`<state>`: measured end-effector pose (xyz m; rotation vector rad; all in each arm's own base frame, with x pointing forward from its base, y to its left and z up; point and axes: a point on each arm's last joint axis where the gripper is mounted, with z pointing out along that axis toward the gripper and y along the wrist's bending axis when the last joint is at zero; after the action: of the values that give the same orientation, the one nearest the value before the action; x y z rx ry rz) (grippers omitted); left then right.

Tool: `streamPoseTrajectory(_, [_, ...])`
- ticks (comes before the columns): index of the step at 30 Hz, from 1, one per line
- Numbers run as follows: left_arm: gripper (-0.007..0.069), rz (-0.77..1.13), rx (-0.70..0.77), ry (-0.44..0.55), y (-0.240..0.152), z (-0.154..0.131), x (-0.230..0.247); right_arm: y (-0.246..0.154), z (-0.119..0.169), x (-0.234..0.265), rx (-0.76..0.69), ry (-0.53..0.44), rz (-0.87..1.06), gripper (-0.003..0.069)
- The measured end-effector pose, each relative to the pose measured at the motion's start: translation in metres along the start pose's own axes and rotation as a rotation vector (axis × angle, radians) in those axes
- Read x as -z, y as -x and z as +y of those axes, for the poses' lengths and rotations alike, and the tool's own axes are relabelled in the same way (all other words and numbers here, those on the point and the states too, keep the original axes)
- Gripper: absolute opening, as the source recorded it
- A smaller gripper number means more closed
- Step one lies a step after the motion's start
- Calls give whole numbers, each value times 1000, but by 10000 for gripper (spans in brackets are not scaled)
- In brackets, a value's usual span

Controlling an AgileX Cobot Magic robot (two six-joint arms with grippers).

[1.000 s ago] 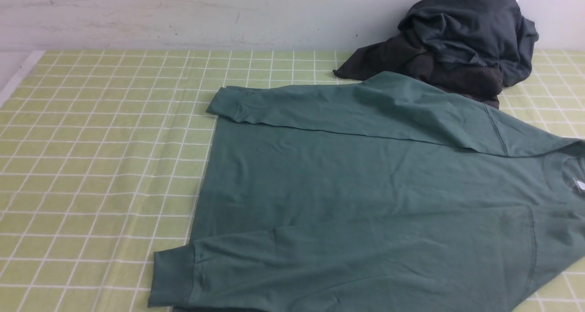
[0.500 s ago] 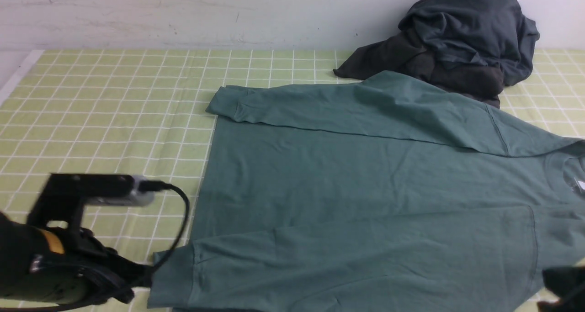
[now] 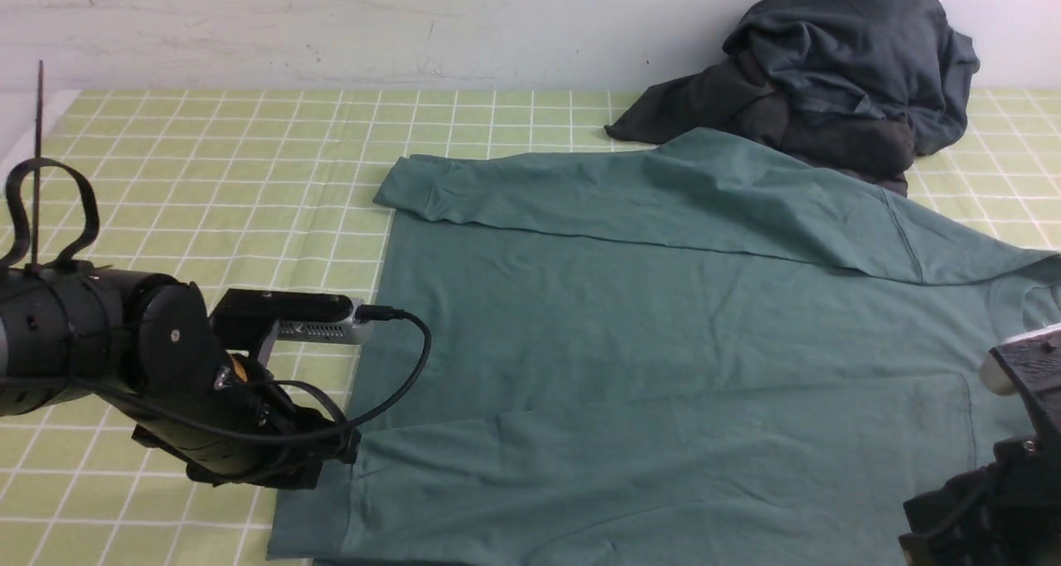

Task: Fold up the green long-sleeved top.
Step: Use the left arm to clamp the cuff closest to it, then use the left arm to drag and place the cuff at the centered position on the left edge of the fabric

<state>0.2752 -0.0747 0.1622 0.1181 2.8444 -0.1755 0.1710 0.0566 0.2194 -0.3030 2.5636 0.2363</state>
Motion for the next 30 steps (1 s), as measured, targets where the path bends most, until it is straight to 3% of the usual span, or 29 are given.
streamPoseTrajectory(4, [277, 33, 34, 6, 2, 0, -11, 1, 1, 0, -20, 11, -11, -14])
streamPoseTrajectory(6, [184, 29, 39, 4, 5, -1, -12, 2, 2, 0, -30, 18, -16, -14])
streamPoseTrajectory(7, [175, 27, 39, 3, 5, -1, -12, 2, 2, 0, -31, 19, -17, -14])
streamPoseTrajectory(8, [103, 28, 39, 0, 8, -3, -10, 2, 2, 0, -38, 23, -23, -14])
streamPoseTrajectory(11, [35, 22, 26, -7, 16, -6, -2, 3, 2, 0, -40, 24, -27, -14])
streamPoseTrajectory(17, [27, -142, -35, -45, 56, -17, 56, 3, 2, 0, -40, 25, -32, -14])
streamPoseTrajectory(22, [27, -418, -180, -60, 98, -28, 117, 3, 2, 0, -21, 25, -35, -14])
streamPoseTrajectory(26, [27, -482, -215, -53, 121, -31, 115, 3, 2, 0, -20, 24, -36, -14])
streamPoseTrajectory(29, [27, -434, -217, -48, 136, -33, 89, 3, 2, 0, -8, 26, -36, -14])
streamPoseTrajectory(30, [27, -385, -215, -42, 147, -32, 60, 3, 3, 0, -7, 29, -37, -14])
